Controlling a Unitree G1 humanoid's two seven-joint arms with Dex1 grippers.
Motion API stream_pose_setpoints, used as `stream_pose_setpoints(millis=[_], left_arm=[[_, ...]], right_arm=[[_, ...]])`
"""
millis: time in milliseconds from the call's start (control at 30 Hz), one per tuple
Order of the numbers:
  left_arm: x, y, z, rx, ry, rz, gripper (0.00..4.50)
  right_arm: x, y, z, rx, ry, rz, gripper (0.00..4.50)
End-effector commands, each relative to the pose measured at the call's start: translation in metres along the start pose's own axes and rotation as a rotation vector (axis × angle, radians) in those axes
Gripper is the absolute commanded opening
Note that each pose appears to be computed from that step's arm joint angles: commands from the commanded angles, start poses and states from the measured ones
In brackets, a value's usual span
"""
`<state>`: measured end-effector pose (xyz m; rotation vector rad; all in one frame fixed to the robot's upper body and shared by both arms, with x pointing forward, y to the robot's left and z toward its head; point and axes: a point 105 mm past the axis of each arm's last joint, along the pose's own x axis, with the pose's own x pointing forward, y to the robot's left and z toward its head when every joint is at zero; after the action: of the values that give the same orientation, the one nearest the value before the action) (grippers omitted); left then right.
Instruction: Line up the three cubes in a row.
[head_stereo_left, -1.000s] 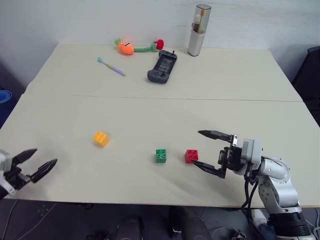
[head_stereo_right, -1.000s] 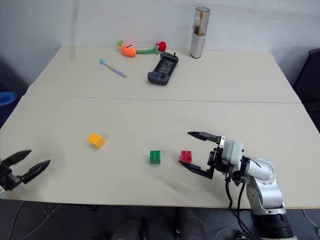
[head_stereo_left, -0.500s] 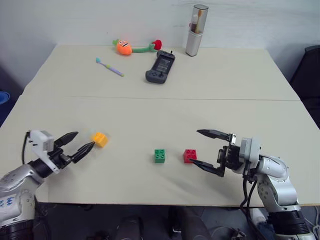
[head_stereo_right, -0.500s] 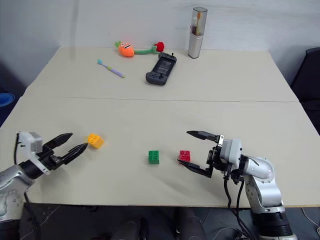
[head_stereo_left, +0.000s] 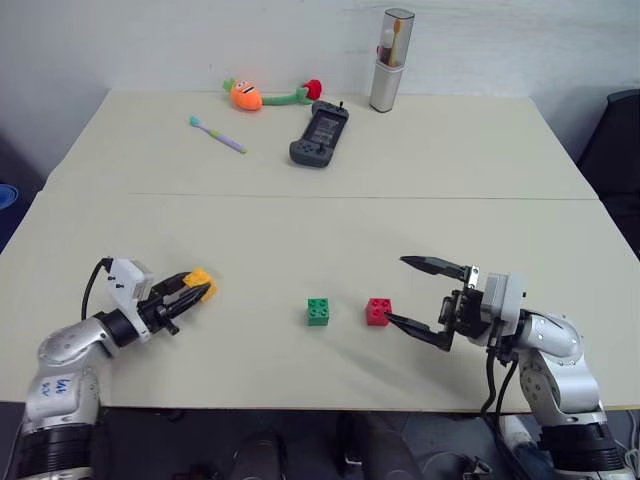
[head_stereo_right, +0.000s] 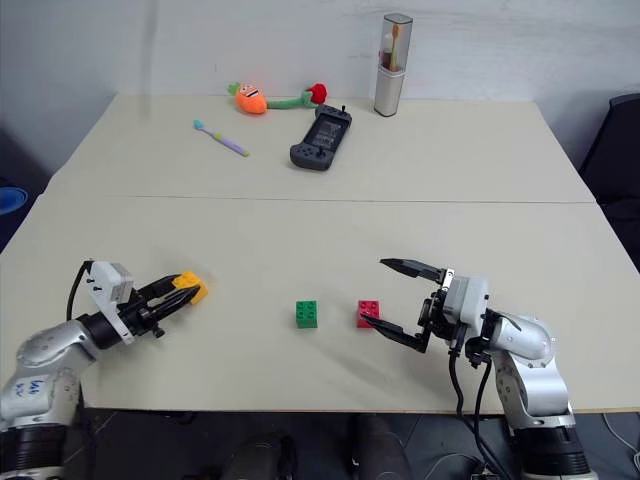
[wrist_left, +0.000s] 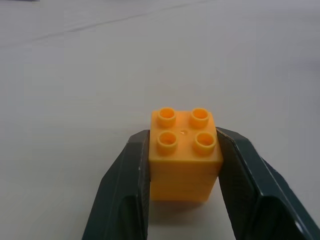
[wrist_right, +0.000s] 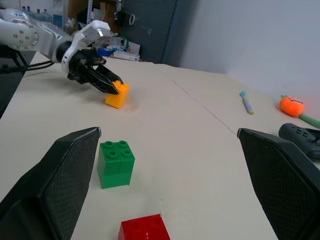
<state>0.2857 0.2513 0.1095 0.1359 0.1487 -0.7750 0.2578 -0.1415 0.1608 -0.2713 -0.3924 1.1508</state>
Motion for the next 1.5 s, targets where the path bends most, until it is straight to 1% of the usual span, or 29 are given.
stream_pose_setpoints(millis=[33,100,200,300,400,633,900,1200,1267,1300,1367,1433,1500], left_arm=[[0.016,-0.026,0.026,0.162,0.013,-0.302,1.50],[0.025,-0.032,0.031,0.247,0.019,-0.417,1.50],[0.035,-0.038,0.024,0.315,0.061,-0.572,1.50],[0.042,-0.039,0.016,0.332,0.099,-0.660,1.50],[0.055,-0.038,0.014,0.341,0.100,-0.715,1.50],[0.064,-0.032,0.013,0.371,0.086,-0.721,1.50],[0.061,-0.040,0.012,0.316,0.079,-0.786,1.50],[0.056,-0.045,0.009,0.319,0.111,-0.830,1.50],[0.057,-0.042,0.007,0.337,0.128,-0.812,2.22],[0.058,-0.040,0.007,0.340,0.129,-0.793,2.42],[0.058,-0.035,0.007,0.361,0.121,-0.754,3.00],[0.054,-0.031,0.009,0.366,0.116,-0.725,3.53],[0.043,-0.024,0.016,0.355,0.097,-0.676,4.21]], right_arm=[[-0.005,-0.003,0.011,-0.043,-0.009,-0.003,4.50],[-0.007,-0.004,0.012,-0.043,0.000,0.001,4.50],[-0.009,-0.003,0.013,-0.044,0.011,0.006,4.50],[-0.010,-0.003,0.014,-0.044,0.017,0.008,4.50],[-0.011,-0.002,0.016,-0.043,0.026,0.007,4.50],[-0.016,0.001,0.018,-0.045,0.047,-0.019,4.50],[-0.017,0.005,0.016,-0.032,0.049,-0.031,4.50],[-0.019,-0.003,0.015,-0.037,0.057,-0.026,4.50],[-0.019,-0.004,0.014,-0.036,0.058,-0.022,4.50],[-0.019,-0.004,0.014,-0.035,0.059,-0.021,4.50],[-0.020,-0.004,0.014,-0.035,0.059,-0.019,4.50],[-0.020,-0.003,0.017,-0.042,0.051,-0.008,4.50],[-0.023,0.001,0.023,-0.043,0.064,0.042,4.50]])
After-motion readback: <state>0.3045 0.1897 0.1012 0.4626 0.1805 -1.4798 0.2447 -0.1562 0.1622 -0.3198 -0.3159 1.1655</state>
